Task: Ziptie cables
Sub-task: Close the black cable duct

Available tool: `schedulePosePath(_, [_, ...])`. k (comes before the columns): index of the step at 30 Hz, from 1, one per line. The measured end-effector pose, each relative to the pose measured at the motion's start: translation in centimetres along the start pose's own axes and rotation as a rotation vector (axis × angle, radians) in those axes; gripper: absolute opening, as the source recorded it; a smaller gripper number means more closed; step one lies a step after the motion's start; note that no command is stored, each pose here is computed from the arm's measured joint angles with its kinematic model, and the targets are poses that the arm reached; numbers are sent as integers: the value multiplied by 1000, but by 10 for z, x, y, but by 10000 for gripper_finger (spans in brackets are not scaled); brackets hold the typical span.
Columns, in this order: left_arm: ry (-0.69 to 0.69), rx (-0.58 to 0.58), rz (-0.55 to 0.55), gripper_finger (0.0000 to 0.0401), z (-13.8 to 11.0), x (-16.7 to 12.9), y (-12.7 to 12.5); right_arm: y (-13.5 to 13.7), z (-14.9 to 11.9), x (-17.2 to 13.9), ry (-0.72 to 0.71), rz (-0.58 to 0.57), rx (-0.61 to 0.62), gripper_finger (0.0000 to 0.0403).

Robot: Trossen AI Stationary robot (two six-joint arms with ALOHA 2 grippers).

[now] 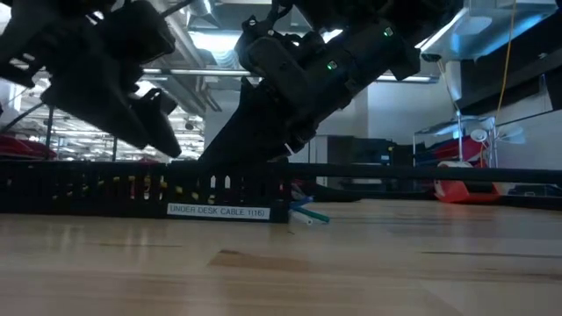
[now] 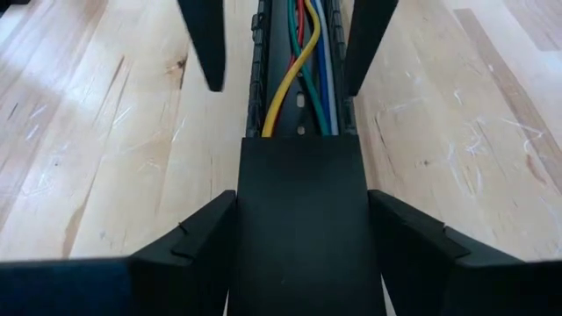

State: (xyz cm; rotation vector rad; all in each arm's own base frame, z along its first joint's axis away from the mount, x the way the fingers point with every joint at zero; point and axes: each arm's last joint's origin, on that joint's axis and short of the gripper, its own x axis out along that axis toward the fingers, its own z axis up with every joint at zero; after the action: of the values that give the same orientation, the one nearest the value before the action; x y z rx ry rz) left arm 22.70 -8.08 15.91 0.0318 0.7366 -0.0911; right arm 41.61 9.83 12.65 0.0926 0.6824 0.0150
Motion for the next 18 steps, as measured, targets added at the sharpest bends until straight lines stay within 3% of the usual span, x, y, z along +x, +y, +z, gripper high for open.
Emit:
schedulePosePath(5, [46, -31, 18, 253, -14, 1, 3, 0, 0, 0, -1, 3, -2, 218])
schedulePosePath(18, [-3, -41, 19, 250, -24, 4, 4, 0, 0, 0, -3, 3, -3, 218])
